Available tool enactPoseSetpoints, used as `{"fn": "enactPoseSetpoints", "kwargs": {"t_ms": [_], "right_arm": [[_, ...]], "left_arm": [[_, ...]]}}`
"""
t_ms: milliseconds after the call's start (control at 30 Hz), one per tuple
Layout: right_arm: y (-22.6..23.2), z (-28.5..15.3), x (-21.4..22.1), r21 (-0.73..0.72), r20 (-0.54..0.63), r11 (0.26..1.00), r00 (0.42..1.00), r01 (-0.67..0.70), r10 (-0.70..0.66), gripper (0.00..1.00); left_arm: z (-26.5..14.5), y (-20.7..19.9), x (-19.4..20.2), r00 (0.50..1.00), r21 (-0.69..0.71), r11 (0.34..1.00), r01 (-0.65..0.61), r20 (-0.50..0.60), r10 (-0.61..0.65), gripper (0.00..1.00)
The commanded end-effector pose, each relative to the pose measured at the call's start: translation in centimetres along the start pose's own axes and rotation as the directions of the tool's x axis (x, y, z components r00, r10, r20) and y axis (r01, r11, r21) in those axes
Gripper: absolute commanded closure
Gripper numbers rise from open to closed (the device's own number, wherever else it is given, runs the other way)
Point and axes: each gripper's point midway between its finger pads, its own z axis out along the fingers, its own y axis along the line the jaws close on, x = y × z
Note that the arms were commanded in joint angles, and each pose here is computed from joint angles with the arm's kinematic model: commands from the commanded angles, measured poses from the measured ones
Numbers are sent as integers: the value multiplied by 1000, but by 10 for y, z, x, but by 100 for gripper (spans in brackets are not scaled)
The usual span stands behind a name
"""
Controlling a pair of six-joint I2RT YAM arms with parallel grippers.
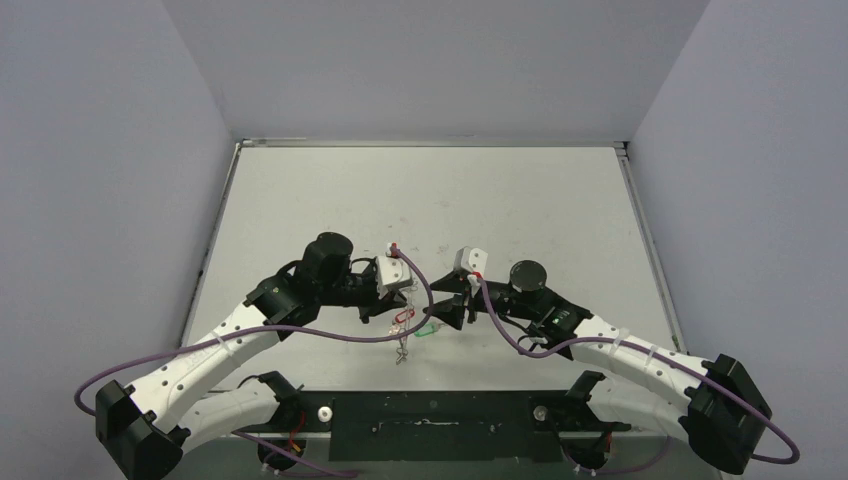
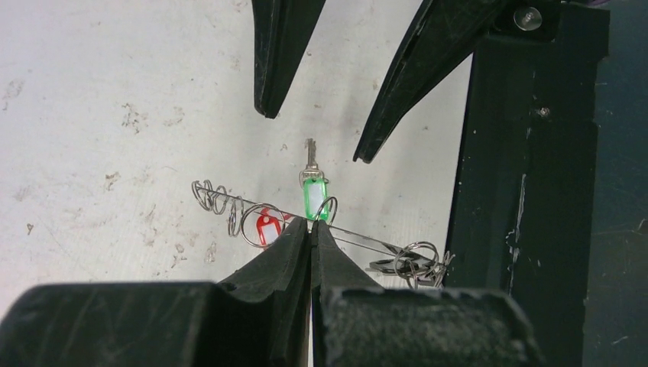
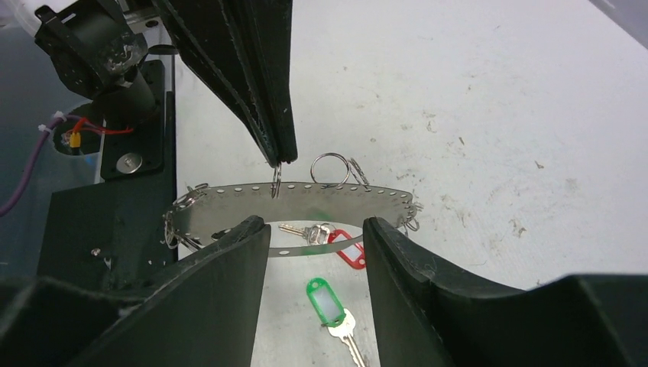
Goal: Put the keys on the keyring
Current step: Adjust the keyring.
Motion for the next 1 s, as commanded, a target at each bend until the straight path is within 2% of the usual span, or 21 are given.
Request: {"fn": "enactPoseSetpoints", "kwargs": {"t_ms": [0,167,333,433,533,767,867,967], "right_arm": [[3,15,-25,-42,81,999,996,28,-25,52],[14,35,-24,-83,89,997,996,5,3,53],[19,48,-22,-106,78,994,997,3,5,63],[18,51,-19,-100,68,995,998,3,4,78],[16,51,-15,-95,45,995,999,3,1,100],[14,44,-11,-82,29,996,999,33,-30,100],[13,37,-17,-69,68,997,997,46,-42,100],[12,28,-26,-54,131,997,990,60,-53,100]], "left_arm": [[-7,0,-13,999,7,999,-42,-22,42,100],[-2,2,-16,999,4,999,-39,-7,39,100],[-1,1,-16,999,3,999,-39,0,39,100],[-2,1,-15,999,0,999,-44,3,44,100],[-2,1,-16,999,-3,999,-47,8,47,100],[-3,4,-21,998,-27,998,-49,32,49,100],[-7,6,-20,998,-66,997,-30,47,34,78],[-11,6,-18,996,-98,995,-18,87,27,71]]}}
